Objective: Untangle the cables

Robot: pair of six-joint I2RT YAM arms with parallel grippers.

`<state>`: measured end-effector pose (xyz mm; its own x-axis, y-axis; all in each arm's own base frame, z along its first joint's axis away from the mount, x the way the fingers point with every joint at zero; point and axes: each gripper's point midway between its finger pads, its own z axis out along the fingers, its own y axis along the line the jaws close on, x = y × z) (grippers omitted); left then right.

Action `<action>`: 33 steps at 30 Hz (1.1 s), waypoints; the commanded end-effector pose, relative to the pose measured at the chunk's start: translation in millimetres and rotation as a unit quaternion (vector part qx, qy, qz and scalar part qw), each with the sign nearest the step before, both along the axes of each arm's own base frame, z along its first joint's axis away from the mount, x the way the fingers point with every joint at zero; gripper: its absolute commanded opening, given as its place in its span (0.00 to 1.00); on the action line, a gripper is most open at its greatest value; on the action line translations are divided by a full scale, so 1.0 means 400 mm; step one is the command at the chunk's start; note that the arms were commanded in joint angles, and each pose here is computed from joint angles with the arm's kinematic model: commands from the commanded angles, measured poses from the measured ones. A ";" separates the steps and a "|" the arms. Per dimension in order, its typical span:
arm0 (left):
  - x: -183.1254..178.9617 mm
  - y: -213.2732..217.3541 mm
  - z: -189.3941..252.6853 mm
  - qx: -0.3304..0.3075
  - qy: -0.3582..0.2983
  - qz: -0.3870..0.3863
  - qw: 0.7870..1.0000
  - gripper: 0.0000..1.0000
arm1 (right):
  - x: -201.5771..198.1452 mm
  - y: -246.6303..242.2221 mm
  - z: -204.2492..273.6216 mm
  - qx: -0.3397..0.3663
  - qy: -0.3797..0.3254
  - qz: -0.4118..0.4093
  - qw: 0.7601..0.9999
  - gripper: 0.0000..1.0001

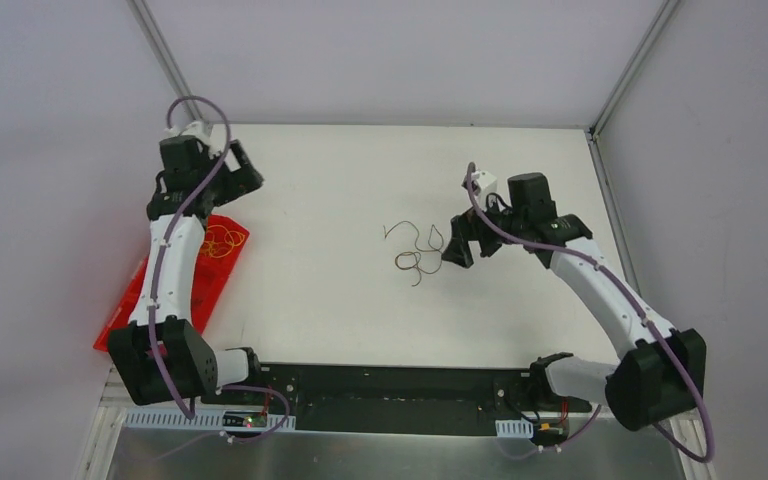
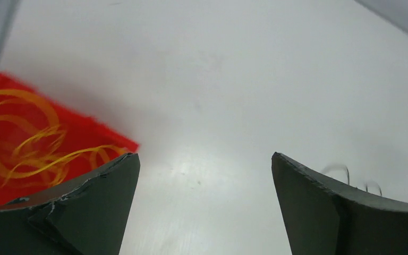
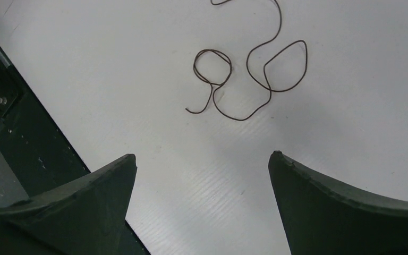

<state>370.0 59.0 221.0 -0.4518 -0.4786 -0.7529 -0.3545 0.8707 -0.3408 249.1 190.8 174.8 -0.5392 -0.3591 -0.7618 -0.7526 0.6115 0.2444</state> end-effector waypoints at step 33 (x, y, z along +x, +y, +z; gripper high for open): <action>-0.210 -1.047 -0.555 0.114 0.213 -0.668 0.704 0.87 | 0.194 -0.205 -0.073 0.118 0.275 -0.255 0.919 0.81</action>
<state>321.8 -368.0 41.8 -0.6562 0.5536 -0.5127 0.7507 0.5476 -0.3695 324.8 110.6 109.5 -0.9443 0.1580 -0.2885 -0.0720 0.7566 0.6500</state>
